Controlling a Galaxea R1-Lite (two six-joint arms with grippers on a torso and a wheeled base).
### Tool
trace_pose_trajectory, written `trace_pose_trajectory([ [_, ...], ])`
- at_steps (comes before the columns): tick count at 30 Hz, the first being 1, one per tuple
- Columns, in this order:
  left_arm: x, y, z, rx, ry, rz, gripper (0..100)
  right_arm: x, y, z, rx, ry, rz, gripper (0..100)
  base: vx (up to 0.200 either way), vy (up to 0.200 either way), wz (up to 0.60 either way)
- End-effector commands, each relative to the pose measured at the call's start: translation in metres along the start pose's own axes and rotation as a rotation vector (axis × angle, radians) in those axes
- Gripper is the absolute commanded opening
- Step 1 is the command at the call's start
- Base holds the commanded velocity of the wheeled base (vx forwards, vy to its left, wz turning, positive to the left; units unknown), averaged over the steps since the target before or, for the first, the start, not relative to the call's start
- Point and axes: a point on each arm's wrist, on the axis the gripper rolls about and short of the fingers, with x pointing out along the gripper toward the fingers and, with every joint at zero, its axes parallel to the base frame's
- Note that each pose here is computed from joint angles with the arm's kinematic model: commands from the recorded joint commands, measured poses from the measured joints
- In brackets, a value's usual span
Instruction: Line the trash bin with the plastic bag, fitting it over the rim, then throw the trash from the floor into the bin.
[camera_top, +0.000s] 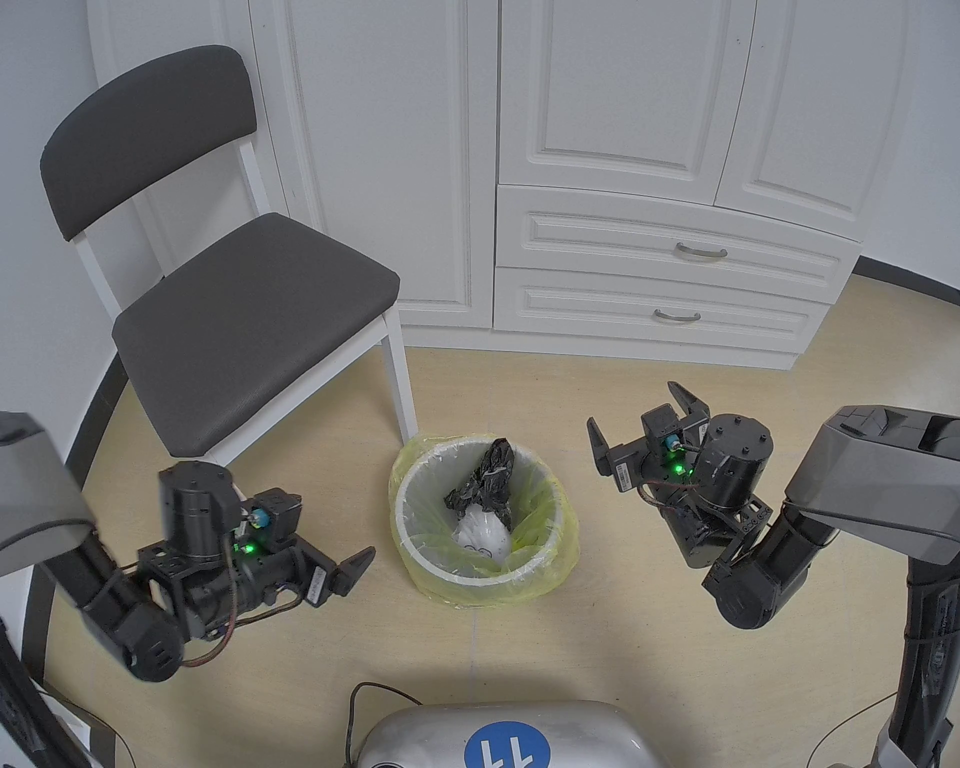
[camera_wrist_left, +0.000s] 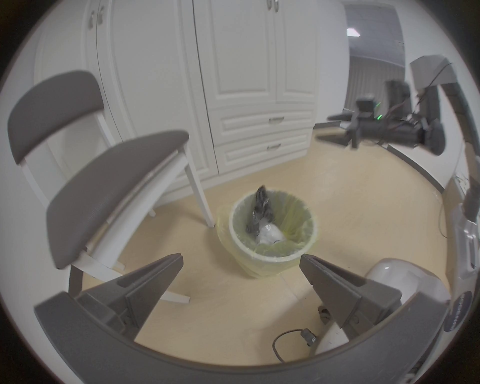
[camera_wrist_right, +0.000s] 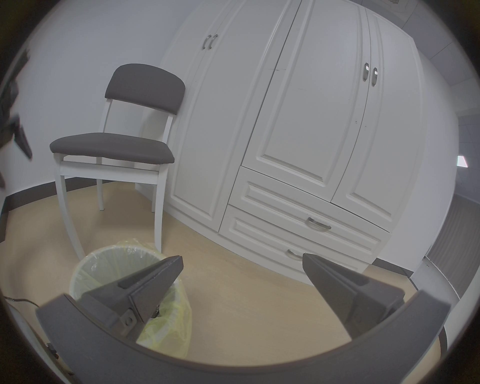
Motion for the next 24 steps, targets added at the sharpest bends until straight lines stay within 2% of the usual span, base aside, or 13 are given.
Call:
trace_pose_trajectory([
  [1,0.101,0.019,-0.059,-0.093,0.179,0.043,100,0.003,-0.021,0.009,0.013,-0.033,-0.056,100,0.0,0.0,0.0],
  [2,0.101,0.019,-0.059,-0.093,0.179,0.043,100,0.003,-0.021,0.009,0.013,-0.033,-0.056,100,0.0,0.0,0.0],
  [3,0.119,0.033,-0.059,-0.108,0.19,0.067,100,0.004,-0.022,0.006,0.011,-0.026,-0.06,100,0.0,0.0,0.0],
  [6,0.14,0.054,-0.059,-0.136,0.211,0.097,100,0.005,-0.022,0.004,0.009,-0.023,-0.06,100,0.0,0.0,0.0],
  [10,0.168,0.069,-0.056,-0.18,0.171,0.13,100,0.006,-0.022,0.005,0.01,-0.025,-0.063,100,0.0,0.0,0.0],
  [18,0.211,0.076,-0.061,-0.254,0.123,0.142,100,0.008,-0.022,-0.001,0.006,-0.015,-0.061,100,0.0,0.0,0.0],
  [24,0.232,0.077,-0.062,-0.298,0.106,0.118,100,0.011,-0.021,-0.006,0.003,-0.007,-0.062,100,0.0,0.0,0.0],
])
